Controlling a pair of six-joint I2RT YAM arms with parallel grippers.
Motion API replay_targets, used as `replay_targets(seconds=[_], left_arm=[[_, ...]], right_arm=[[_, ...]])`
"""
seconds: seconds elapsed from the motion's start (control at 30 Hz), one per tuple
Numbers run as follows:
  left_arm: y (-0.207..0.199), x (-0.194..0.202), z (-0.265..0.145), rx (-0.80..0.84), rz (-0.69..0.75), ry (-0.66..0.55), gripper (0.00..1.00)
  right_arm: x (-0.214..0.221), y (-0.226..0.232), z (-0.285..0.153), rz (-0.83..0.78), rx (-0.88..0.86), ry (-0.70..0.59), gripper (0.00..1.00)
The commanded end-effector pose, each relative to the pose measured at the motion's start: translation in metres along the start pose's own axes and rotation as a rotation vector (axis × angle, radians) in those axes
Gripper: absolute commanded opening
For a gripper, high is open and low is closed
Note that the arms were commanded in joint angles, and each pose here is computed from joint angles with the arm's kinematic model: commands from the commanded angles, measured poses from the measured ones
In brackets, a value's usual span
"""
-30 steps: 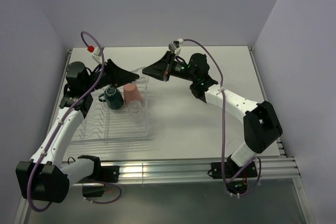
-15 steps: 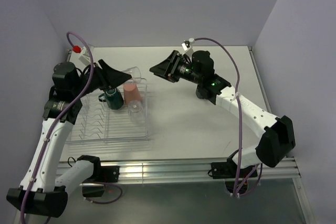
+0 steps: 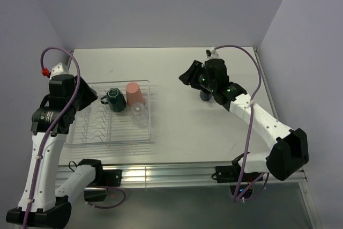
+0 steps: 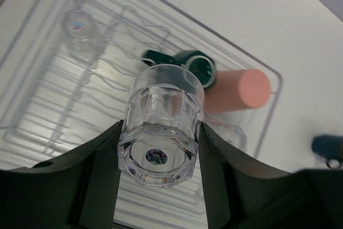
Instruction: Load the cups into the dish rack
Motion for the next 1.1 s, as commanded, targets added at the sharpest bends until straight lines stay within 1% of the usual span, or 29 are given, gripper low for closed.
replay_targets(seconds=[0.0,0.1,0.2,0.47,0.6,0.77,1.07], left_arm=[[0.032,-0.003,0.007,-0.224,0.013,-0.046,0.0],[0.038,-0.001,0.019,-0.234,-0.003,-0.021,0.0],[0.05,0.007,0.037,-0.285,-0.027,0.021,0.0],[0.076,0.022,0.07,-0.355,-0.139,0.055,0.0],[0.088,0.024,0.076,-0.41,-0.178,0.05,0.0],[0.095,0.026,0.083,-0.433,-0.202,0.07,0.0],[0.106,0.029,0.096,-0.466,-0.237,0.076,0.0]], right_arm=[[-0.002,-0.023,0.007,-0.083,0.007,-0.02,0.52],[0.002,-0.032,0.016,-0.106,0.014,0.018,0.52],[0.005,-0.037,0.021,-0.125,0.02,0.044,0.51],[0.0,-0.047,0.019,-0.12,0.028,0.036,0.51],[-0.003,-0.05,0.011,-0.118,0.024,0.015,0.51],[-0.011,-0.053,0.002,-0.107,0.02,-0.012,0.52],[-0.014,-0.056,-0.005,-0.094,0.005,-0.018,0.52]])
Point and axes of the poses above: each gripper's point midway between its finger pads, its own z axis out along the fingers, its own y axis along the line the jaws close on, x = y × z, the point moved 8 cm from there along -z, back along the fingers, and after that the axes turned 7 degrees about z, right-handed, at the moved point
